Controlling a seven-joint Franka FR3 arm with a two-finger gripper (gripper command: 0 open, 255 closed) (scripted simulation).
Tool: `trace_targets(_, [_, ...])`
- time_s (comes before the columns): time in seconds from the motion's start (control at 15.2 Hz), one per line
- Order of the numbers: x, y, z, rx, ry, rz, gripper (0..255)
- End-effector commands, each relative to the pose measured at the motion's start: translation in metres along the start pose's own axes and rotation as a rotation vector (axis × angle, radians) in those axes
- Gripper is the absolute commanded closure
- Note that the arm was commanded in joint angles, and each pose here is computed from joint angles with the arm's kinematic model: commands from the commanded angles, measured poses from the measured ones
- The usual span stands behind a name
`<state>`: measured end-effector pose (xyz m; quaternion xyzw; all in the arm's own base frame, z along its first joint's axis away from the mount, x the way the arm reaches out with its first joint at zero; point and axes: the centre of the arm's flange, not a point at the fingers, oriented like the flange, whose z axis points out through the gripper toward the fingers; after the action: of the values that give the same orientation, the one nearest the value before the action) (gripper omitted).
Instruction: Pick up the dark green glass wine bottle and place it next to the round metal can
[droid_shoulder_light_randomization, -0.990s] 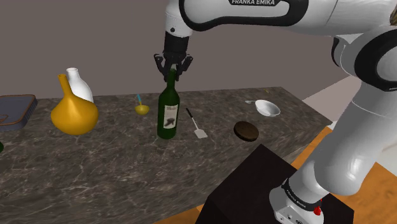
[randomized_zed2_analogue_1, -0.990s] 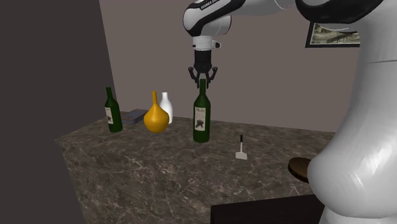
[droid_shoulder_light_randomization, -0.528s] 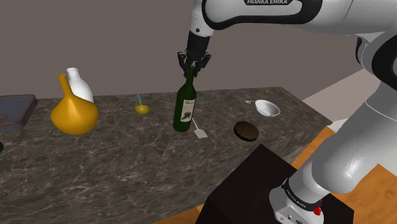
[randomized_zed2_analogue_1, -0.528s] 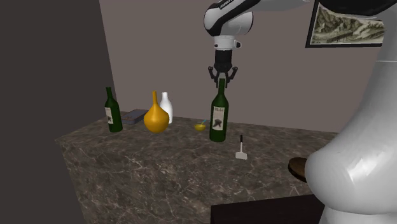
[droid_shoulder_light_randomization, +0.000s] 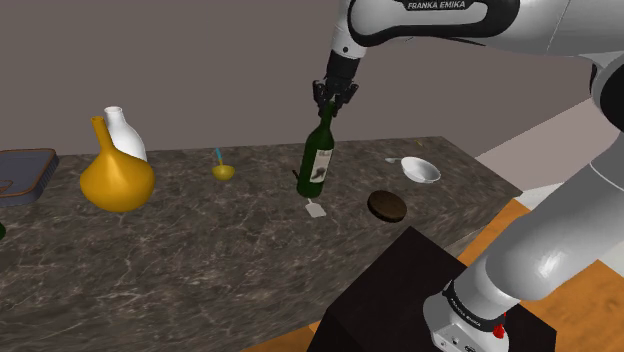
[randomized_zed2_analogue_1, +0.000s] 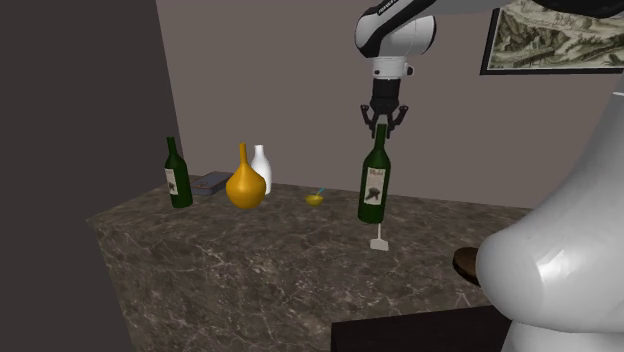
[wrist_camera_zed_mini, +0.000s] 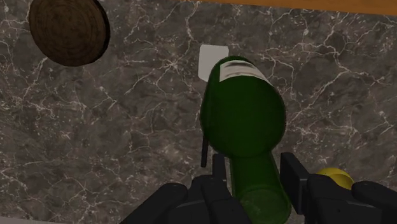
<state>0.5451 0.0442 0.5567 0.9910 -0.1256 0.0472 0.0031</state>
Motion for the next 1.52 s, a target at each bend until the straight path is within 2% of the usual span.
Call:
trace_targets(0.0, [0.003,0.029,0.001,0.001,0.0,-0.001,255])
trace_targets(1.45, [0.046,0.313,0.002,0.001,0.0,-0.001,255])
